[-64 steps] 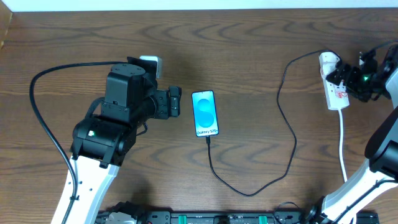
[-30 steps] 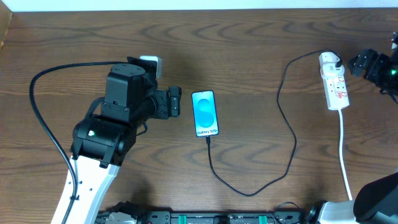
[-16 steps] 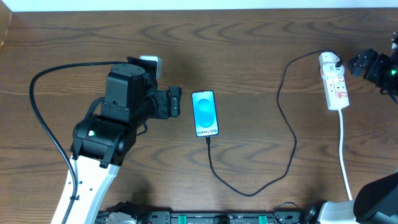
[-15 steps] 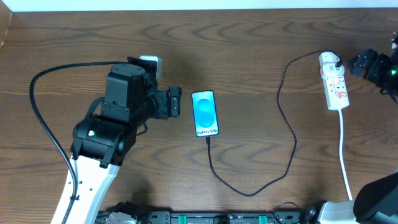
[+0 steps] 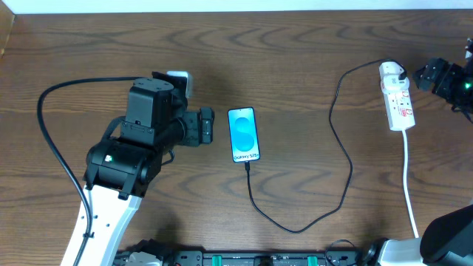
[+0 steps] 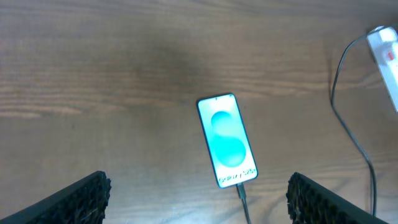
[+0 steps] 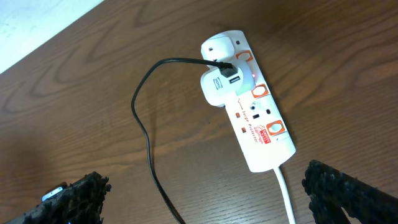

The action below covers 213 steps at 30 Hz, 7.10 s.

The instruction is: Plug charger to phone and switch on socket

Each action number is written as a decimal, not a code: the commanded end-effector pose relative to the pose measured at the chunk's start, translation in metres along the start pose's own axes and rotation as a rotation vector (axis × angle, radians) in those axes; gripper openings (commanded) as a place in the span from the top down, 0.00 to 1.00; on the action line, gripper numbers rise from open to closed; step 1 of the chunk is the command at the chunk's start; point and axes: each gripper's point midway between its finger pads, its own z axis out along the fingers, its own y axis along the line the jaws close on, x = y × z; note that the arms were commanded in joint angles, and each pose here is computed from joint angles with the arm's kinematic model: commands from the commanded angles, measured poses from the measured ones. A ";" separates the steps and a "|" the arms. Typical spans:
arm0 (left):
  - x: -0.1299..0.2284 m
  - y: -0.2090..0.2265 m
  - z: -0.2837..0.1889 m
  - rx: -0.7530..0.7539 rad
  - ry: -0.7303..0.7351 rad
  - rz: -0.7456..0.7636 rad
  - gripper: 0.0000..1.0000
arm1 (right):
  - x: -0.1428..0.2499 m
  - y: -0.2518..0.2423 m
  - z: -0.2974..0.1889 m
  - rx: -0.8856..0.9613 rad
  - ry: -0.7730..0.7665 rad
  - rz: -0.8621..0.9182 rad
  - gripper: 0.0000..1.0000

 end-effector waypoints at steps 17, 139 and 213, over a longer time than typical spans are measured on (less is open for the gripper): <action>0.024 0.022 -0.024 -0.015 -0.370 0.016 0.09 | -0.001 0.002 -0.001 -0.001 -0.003 0.002 0.01; 0.117 0.115 0.022 -0.247 -0.707 0.025 0.09 | 0.009 0.003 -0.004 -0.002 0.031 0.015 0.01; 0.117 0.115 0.022 -0.247 -0.707 0.025 0.09 | 0.190 0.052 -0.027 -0.096 -0.845 -0.518 0.01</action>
